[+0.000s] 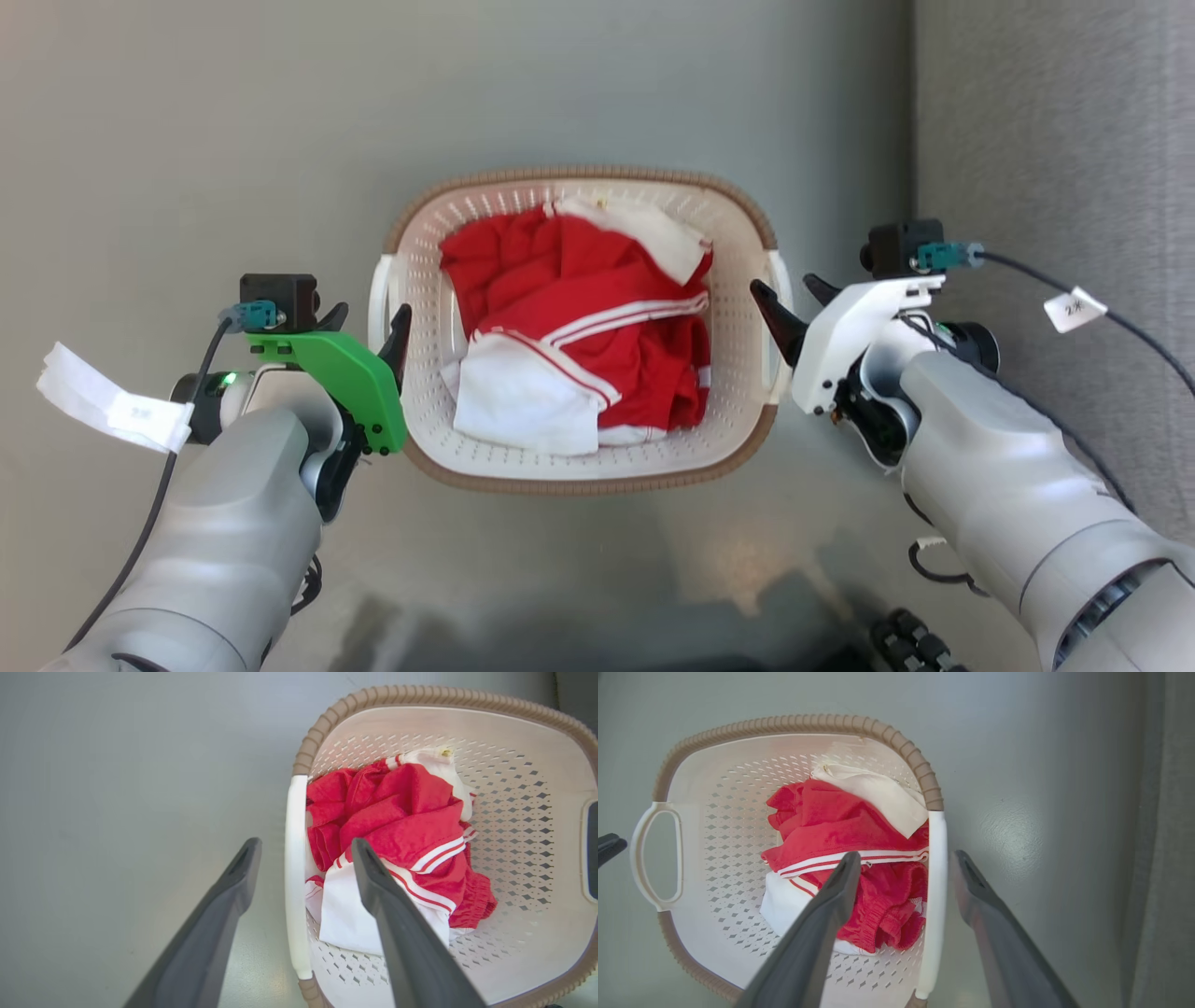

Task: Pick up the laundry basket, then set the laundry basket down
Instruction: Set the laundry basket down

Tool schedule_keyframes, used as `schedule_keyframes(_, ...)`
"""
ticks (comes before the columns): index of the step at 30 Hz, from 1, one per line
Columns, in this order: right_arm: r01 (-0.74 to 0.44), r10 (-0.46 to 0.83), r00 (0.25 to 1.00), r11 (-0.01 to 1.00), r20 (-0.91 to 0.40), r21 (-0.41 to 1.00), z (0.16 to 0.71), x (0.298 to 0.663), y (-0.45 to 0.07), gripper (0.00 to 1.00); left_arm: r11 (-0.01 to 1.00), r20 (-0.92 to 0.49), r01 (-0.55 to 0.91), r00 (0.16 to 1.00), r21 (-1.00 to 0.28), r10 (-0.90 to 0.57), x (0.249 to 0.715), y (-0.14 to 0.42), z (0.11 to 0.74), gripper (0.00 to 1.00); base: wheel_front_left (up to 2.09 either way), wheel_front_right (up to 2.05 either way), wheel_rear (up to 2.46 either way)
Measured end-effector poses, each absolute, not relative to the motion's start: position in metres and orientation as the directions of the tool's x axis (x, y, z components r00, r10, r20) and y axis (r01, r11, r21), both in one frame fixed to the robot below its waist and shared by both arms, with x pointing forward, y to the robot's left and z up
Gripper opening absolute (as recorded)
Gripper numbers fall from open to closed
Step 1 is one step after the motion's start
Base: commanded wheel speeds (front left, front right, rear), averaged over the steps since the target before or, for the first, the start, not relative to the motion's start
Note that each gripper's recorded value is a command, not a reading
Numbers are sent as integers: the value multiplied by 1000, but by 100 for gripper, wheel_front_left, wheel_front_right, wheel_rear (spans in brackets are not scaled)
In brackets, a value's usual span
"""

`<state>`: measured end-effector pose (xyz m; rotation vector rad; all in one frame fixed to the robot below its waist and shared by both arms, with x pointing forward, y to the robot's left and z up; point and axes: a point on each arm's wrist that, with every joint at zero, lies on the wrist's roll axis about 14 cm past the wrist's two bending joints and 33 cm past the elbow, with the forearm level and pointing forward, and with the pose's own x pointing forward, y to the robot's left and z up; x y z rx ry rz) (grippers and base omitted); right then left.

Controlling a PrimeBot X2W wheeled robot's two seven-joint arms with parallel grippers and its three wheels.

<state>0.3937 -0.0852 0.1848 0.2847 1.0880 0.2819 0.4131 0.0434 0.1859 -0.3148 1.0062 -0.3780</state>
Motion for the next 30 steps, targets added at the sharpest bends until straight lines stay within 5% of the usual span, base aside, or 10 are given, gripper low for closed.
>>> schedule_keyframes(18, -98, 334, 657, 927, -676, 363, 270, 401, -95, 100, 878, -625, 254, 623, -406, -470, 418, 39, 273, 100, 0, 0, 0)
schedule_keyframes(30, -116, 301, 793, 928, -530, 353, 336, 414, -112, 100, 863, -363, 258, 827, -434, -429, 467, 53, 380, 100, 0, 0, 0)
